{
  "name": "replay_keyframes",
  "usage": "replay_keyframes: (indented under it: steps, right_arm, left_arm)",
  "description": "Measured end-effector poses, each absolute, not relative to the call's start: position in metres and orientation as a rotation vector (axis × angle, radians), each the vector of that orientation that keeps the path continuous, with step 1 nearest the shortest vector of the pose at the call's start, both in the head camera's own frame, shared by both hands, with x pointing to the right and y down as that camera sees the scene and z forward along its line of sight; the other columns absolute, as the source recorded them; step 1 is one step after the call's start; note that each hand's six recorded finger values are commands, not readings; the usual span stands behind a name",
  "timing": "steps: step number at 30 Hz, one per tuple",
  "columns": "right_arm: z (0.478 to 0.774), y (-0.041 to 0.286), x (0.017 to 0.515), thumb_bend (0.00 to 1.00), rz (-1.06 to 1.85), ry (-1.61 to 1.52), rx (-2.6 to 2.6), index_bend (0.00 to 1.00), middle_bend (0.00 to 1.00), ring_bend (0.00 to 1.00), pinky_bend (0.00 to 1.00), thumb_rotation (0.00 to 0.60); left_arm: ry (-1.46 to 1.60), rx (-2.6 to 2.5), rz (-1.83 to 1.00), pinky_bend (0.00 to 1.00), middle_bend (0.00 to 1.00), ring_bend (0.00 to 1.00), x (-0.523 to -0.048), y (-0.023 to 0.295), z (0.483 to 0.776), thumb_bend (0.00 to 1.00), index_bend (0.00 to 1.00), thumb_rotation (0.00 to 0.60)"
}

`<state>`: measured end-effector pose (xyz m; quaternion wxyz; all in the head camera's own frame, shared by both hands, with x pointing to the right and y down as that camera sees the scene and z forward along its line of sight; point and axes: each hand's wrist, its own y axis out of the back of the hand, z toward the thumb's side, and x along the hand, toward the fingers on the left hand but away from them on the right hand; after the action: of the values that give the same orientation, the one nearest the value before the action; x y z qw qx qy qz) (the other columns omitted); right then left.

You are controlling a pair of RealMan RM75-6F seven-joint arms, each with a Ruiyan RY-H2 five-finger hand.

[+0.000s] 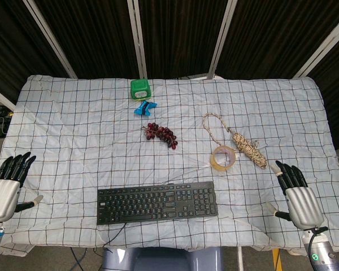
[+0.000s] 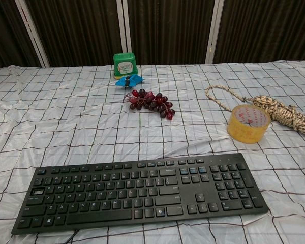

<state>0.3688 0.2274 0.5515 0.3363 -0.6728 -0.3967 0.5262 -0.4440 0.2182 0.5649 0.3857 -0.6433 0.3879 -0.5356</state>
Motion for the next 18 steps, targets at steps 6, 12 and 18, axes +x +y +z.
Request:
replay_keyframes:
  steps: [6, 12, 18]
  right_arm:
    - [0.552, 0.228, 0.371, 0.17, 1.38, -1.032, -1.754, 0.0, 0.0, 0.0, 0.0, 0.6]
    - [0.555, 0.23, 0.368, 0.17, 1.389, -1.003, -1.775, 0.0, 0.0, 0.0, 0.01, 0.6]
    - [0.557, 0.234, 0.359, 0.18, 1.38, -0.958, -1.817, 0.0, 0.47, 0.45, 0.49, 0.6]
  left_arm:
    - [0.986, -1.645, -1.37, 0.0, 0.0, 0.0, -0.443, 0.217, 0.567, 0.09, 0.0, 0.6]
    - [0.997, -1.646, -1.371, 0.0, 0.0, 0.0, -0.444, 0.218, 0.566, 0.09, 0.0, 0.6]
    - [1.003, -1.648, -1.372, 0.0, 0.0, 0.0, -0.444, 0.217, 0.566, 0.09, 0.0, 0.6]
